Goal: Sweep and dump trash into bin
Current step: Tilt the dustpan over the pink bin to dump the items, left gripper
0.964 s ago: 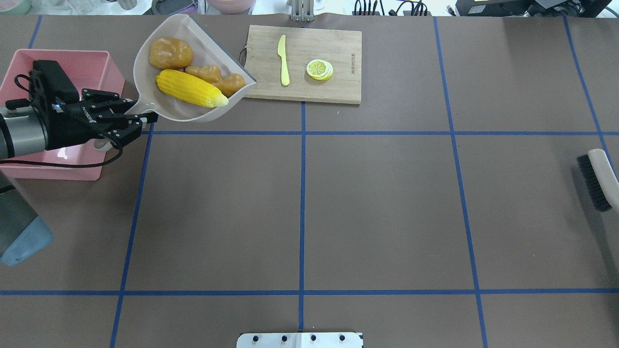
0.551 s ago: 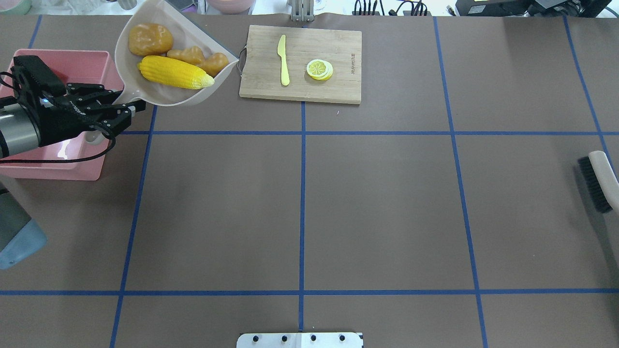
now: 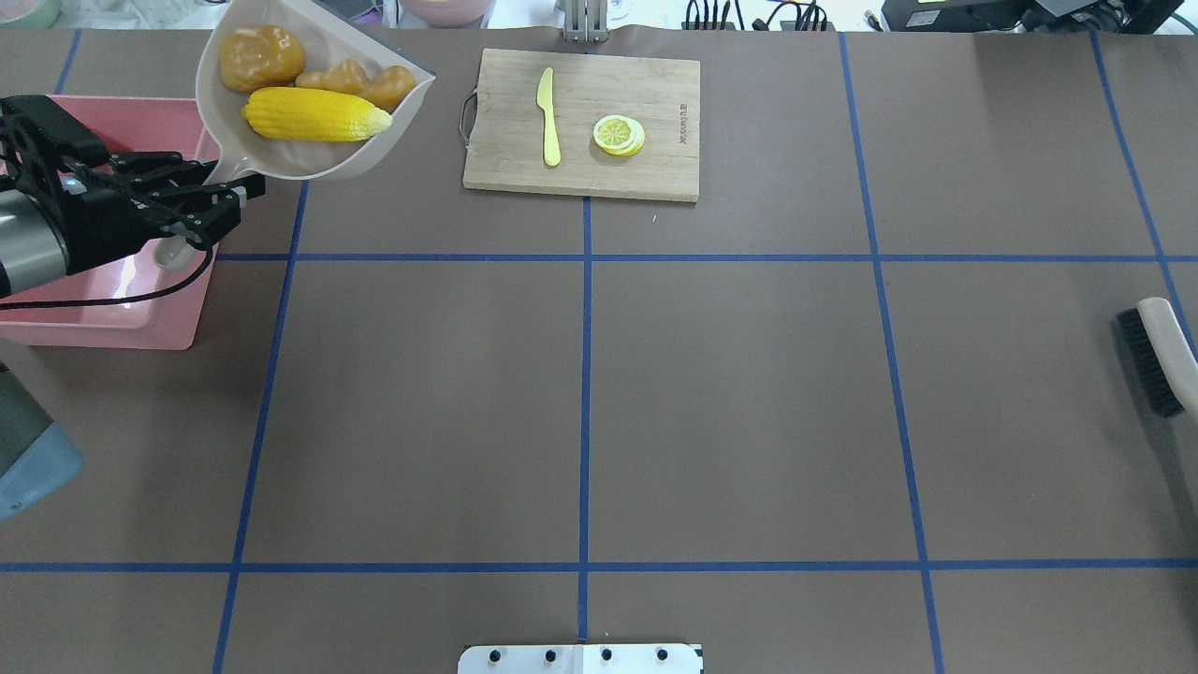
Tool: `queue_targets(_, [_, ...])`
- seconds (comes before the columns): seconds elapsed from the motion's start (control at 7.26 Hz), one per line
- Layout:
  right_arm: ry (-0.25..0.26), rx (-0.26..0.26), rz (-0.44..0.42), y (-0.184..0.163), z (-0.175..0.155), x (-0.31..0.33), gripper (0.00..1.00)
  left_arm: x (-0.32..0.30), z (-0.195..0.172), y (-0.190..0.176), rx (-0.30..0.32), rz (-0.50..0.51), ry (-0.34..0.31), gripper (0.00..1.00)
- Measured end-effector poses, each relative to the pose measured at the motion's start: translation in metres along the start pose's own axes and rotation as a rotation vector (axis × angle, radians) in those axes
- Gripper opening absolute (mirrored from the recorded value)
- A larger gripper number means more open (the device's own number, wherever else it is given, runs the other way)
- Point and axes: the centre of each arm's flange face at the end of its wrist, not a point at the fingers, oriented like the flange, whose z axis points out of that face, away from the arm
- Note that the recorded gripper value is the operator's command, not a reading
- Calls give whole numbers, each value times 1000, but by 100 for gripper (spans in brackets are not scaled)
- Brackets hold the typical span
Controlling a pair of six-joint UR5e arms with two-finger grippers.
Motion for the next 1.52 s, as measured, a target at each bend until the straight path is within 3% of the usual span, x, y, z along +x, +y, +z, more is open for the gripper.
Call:
queue_targets(0.14, [0, -3, 2, -1, 2, 1, 38, -8, -6, 4, -6, -89, -16, 0])
queue_targets(0.41, [-5, -8, 4, -3, 4, 2, 91, -38, -30, 18, -15, -355, -76, 0])
queue_targets(0.69, [-12, -12, 6, -3, 5, 1, 99, -83, -81, 43, -12, -511, -143, 0])
queue_targets(0.96, [-27, -9, -2, -6, 1, -4, 99, -106, -130, 71, 8, -799, -153, 0])
queue_targets(1.24, [-34, 33, -21, -18, -12, -5, 99, -104, -145, 84, -36, -1115, -120, 0])
queue_targets(1.52, [5, 74, -64, -45, -38, 27, 99, -92, -142, 81, -98, -1356, -73, 0])
